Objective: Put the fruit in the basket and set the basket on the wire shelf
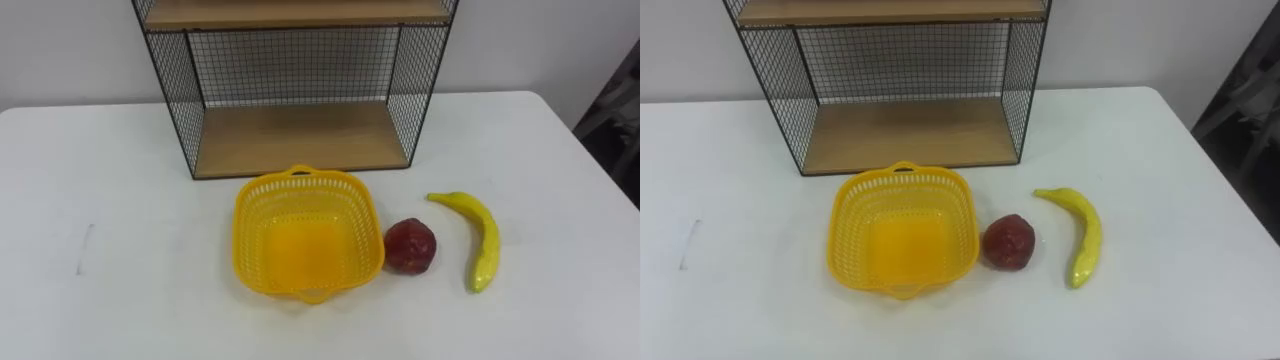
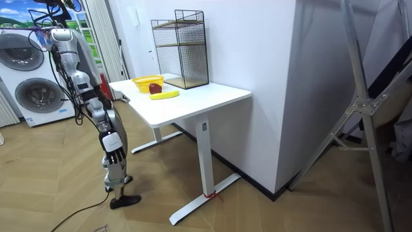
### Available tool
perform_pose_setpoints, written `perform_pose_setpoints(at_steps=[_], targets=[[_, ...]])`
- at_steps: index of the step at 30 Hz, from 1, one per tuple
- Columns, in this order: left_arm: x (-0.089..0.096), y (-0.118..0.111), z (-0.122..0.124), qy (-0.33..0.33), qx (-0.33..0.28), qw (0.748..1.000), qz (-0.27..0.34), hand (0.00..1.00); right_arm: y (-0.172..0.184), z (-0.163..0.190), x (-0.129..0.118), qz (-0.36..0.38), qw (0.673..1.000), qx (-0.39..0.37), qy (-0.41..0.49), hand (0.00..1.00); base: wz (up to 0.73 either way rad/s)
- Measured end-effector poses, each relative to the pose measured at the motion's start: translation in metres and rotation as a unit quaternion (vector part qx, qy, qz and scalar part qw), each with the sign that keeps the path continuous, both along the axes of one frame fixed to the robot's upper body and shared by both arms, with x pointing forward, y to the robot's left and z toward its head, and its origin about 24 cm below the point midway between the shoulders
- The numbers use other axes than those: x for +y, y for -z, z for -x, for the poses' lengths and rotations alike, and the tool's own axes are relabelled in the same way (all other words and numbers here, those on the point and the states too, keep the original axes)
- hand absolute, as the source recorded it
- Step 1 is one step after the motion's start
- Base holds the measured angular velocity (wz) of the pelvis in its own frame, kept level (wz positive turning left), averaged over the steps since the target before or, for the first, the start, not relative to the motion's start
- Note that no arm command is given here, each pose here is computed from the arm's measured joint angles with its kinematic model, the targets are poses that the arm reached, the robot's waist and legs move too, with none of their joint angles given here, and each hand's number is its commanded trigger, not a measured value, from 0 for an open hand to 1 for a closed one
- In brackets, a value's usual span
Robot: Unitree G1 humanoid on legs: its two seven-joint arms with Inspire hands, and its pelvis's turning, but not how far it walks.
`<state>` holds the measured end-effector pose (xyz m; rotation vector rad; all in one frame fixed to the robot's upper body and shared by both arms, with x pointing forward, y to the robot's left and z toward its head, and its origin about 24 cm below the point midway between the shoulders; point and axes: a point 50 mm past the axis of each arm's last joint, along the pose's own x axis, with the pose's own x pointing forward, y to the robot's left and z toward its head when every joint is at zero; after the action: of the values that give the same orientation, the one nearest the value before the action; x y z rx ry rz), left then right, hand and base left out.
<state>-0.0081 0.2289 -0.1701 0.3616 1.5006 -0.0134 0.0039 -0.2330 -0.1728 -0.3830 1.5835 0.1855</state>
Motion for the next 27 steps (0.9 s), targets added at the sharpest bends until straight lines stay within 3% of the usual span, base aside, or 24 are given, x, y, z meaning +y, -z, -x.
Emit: perform_pose_setpoints(at_steps=[17, 23, 27], targets=[[0.000, 0.000, 0.002, -0.005, 0.001, 1.000, -0.001, 0.00, 0.000, 0.000, -0.002, 0.019, 1.000, -0.001, 0.005, 0.00, -0.02], [0.000, 0.000, 0.003, -0.007, 0.004, 1.000, 0.001, 0.00, 0.000, 0.003, -0.002, 0.020, 0.996, -0.011, 0.084, 0.00, -0.01], [0.000, 0.000, 0.004, -0.020, 0.008, 1.000, -0.001, 0.00, -0.001, 0.019, -0.004, 0.036, 0.979, -0.006, 0.202, 0.00, 0.00]])
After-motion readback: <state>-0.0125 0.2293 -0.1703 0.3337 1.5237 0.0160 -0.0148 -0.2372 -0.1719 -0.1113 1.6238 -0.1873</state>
